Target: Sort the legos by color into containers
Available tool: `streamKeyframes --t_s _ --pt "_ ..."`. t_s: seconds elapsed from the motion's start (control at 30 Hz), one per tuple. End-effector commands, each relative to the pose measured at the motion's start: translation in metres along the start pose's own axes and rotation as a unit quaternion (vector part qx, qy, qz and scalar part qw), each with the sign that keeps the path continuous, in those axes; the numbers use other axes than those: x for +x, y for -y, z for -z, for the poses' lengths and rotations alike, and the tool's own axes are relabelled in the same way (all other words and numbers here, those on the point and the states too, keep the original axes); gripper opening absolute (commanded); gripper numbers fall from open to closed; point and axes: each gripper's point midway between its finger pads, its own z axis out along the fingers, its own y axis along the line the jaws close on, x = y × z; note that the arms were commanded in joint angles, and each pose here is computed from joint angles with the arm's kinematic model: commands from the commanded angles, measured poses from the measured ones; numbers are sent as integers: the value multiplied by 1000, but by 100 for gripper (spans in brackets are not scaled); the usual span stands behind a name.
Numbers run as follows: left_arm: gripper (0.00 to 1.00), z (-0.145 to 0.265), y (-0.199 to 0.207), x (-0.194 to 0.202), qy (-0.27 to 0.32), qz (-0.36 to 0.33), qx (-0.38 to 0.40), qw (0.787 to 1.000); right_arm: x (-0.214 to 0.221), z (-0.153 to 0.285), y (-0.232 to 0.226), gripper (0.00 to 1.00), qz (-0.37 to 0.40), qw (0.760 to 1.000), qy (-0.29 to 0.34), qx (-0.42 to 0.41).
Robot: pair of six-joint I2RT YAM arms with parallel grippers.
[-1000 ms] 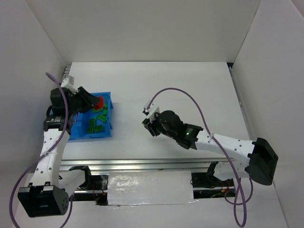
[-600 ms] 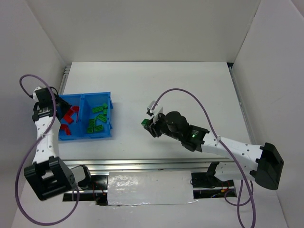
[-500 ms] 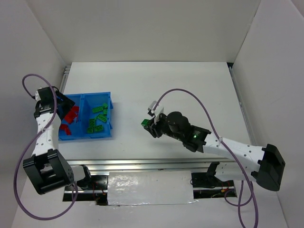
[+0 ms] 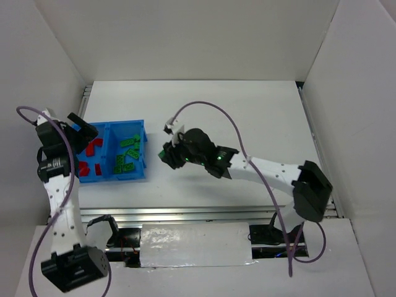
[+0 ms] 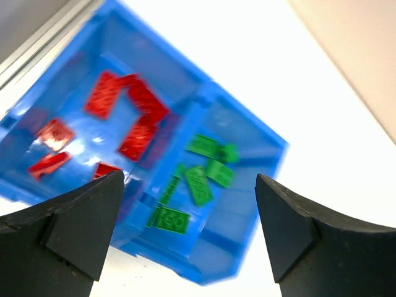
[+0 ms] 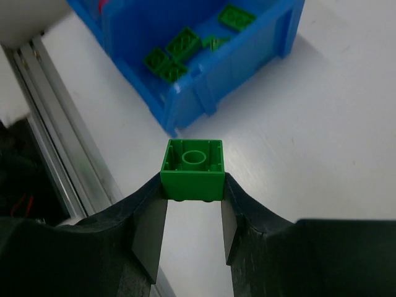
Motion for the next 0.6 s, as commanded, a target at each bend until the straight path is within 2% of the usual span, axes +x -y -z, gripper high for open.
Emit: streamKeyframes --t_s 0.0,0.07,0.1,0.17,0.27,0.33,0.4,0.5,0.53,0.57 --pt "100 35 32 7 11 -61 117 991 -65 -33 -9 6 -58 997 54 8" --pt "100 45 33 20 0 -80 141 987 -61 -64 1 10 -86 995 40 40" --pt "100 57 35 20 14 -85 153 985 -85 -71 -4 11 -95 993 49 39" --pt "100 65 36 28 16 -84 169 982 -100 -98 -11 13 -98 994 45 26" --pt "99 86 46 29 30 -81 202 976 -87 -130 -15 25 -100 994 14 29" --pt "100 102 57 30 27 -83 233 968 -102 -139 -18 33 -97 995 23 26" --pt "99 119 67 32 26 -95 266 959 -104 -153 -22 36 -88 996 26 14" --pt "100 132 69 31 32 -104 271 956 -102 -167 -22 43 -82 996 22 14" --pt "100 134 69 31 33 -105 272 956 -102 -170 -22 54 -80 996 21 14" --pt "99 137 70 31 34 -107 274 955 -101 -176 -23 59 -78 997 20 11"
